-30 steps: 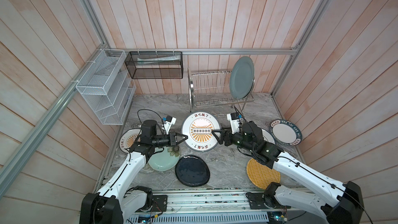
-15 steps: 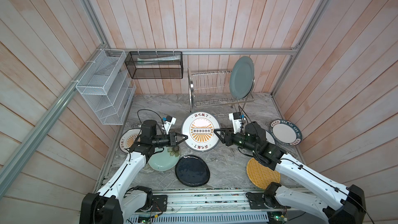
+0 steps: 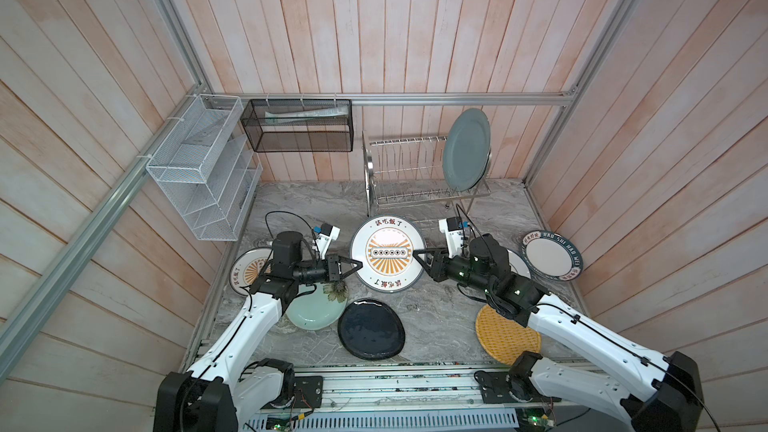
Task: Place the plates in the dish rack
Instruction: 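Grasp the sunburst plate rim with the right gripper while the left gripper releases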
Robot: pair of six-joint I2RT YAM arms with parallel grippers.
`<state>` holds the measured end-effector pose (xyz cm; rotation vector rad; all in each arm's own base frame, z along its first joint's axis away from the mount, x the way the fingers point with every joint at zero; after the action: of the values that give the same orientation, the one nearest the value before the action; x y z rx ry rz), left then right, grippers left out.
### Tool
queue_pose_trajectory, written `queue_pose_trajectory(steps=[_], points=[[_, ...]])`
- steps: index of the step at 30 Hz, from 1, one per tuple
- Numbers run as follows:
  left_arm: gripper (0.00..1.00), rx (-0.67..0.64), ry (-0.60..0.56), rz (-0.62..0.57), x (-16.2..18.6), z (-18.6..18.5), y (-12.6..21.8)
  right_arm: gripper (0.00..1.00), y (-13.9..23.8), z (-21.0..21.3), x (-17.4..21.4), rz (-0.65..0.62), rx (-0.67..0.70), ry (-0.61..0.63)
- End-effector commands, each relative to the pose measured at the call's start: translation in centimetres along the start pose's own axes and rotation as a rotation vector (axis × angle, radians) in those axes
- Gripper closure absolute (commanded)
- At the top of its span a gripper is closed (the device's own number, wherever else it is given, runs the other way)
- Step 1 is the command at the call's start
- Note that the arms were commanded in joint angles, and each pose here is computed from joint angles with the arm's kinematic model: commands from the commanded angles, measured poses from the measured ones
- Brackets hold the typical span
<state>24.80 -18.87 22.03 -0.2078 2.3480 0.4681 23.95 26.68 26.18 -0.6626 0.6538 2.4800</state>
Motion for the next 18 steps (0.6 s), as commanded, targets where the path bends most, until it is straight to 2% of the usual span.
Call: queue_pose_trajectory(steps=[1,8,13,15,16,18], points=[[1.0,0.041,-0.064,-0.02,-0.5,-1.1,0.3,0.77,-0.1,0.9,-0.3,0.003,-0.034,0.0],[1.0,0.037,-0.062,-0.021,-0.5,-1.1,0.3,0.87,-0.4,1.1,-0.2,0.01,-0.055,-0.017],[1.0,0.034,-0.063,-0.026,-0.5,-1.0,0.5,1.0,-0.1,1.7,-0.3,0.007,-0.083,-0.032],[1.0,0.034,-0.067,-0.031,-0.6,-1.1,0.6,1.0,0.0,1.9,-0.5,0.002,-0.087,-0.037],[0.97,0.033,-0.065,-0.033,-0.6,-1.1,0.7,1.0,0.2,2.0,-0.5,-0.002,-0.09,-0.039],[0.84,0.036,-0.071,-0.041,-0.7,-1.2,0.8,1.0,0.5,2.0,-0.7,-0.012,-0.089,-0.042]])
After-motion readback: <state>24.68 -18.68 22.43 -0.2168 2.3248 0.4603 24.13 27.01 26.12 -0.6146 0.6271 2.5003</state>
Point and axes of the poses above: each gripper's point midway between its finger pads, its own y axis back along the fingers, its own z axis along the line the jaws close on, x = y × z, the point moved 1 cm from there along y, back along the fingers, and after that the axes turned 15 degrees about -y, right-handed, at the moved point
